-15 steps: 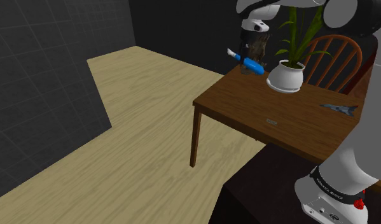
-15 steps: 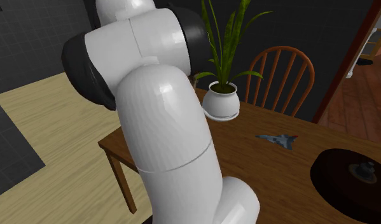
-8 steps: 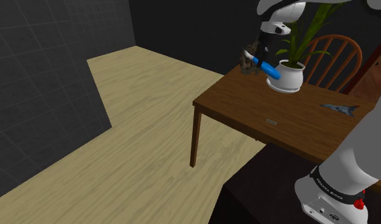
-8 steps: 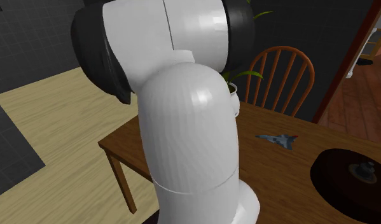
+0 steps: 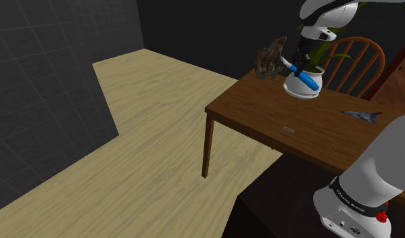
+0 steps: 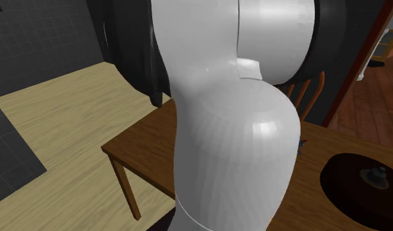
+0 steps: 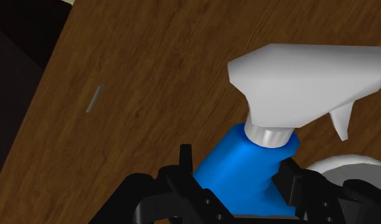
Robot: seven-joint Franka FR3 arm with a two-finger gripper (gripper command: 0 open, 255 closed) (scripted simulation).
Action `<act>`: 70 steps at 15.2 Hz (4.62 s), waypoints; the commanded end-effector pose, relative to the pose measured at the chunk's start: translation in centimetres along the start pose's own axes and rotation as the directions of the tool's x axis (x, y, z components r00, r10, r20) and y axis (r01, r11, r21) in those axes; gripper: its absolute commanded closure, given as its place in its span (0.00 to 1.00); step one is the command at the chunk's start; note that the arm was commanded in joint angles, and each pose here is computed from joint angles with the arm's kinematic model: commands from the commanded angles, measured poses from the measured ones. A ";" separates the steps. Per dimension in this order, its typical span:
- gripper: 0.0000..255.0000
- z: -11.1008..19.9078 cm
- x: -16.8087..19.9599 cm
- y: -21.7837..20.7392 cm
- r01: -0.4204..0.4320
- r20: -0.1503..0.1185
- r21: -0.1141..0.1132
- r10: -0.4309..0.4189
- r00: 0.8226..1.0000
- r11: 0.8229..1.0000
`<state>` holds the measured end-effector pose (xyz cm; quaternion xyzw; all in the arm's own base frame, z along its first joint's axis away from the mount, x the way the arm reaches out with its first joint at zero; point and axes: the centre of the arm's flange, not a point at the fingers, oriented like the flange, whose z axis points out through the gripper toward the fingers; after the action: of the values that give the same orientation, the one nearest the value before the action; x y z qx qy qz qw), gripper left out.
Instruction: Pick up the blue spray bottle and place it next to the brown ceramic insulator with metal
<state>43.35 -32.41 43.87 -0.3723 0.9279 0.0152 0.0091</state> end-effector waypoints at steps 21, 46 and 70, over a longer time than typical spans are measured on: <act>1.00 -0.5 27.7 9.1 0.001 0.000 0.000 -0.001 1.000 1.000; 1.00 8.2 38.0 12.2 0.001 0.000 0.000 -0.001 1.000 1.000; 1.00 20.0 38.3 11.9 0.001 0.000 0.000 -0.001 1.000 1.000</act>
<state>7.53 -49.56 23.21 -0.3731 0.9276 0.0154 0.0090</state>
